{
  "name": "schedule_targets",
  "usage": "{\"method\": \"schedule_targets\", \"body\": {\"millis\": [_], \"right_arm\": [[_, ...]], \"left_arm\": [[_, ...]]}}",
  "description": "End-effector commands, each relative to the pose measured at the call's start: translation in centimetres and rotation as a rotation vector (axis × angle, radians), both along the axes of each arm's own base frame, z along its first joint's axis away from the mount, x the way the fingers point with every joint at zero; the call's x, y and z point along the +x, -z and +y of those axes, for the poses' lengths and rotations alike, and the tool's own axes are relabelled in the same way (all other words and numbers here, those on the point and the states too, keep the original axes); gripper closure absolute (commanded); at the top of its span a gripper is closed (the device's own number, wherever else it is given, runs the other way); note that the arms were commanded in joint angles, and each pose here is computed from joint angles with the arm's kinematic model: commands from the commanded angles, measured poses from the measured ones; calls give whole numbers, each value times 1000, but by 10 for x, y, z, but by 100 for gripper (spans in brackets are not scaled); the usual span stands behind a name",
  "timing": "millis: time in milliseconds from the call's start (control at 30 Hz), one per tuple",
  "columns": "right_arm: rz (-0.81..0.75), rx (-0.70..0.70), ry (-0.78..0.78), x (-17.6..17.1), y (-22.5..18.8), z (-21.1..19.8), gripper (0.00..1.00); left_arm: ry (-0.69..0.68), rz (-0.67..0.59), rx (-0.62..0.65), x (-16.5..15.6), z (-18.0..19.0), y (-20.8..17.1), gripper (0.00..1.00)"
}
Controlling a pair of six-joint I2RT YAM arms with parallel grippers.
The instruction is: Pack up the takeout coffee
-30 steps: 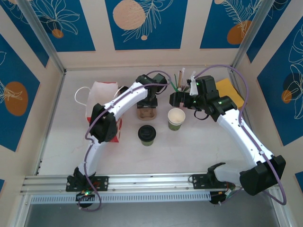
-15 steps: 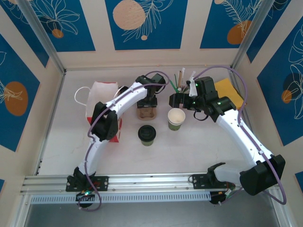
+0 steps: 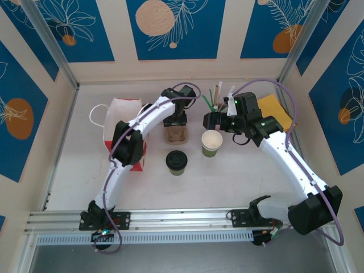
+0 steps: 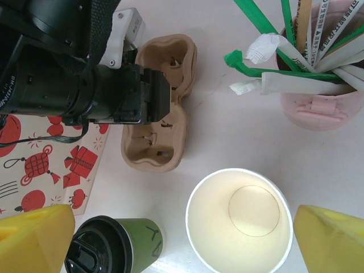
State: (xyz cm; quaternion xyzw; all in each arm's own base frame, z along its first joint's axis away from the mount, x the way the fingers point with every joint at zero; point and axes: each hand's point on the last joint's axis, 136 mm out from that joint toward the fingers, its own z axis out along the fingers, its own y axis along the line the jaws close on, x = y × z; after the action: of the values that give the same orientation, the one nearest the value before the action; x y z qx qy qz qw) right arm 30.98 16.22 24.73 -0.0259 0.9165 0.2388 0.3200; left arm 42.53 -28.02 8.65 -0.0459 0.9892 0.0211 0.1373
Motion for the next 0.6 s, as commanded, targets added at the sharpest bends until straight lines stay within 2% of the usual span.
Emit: {"method": "schedule_targets", "body": {"millis": [0, 567], "right_arm": [[6, -3, -4, 1, 3, -1, 1], [12, 2, -1, 2, 4, -1, 1]], "left_arm": [[13, 11, -7, 7, 0, 6, 49], [40, 32, 7, 10, -3, 19, 51]]}}
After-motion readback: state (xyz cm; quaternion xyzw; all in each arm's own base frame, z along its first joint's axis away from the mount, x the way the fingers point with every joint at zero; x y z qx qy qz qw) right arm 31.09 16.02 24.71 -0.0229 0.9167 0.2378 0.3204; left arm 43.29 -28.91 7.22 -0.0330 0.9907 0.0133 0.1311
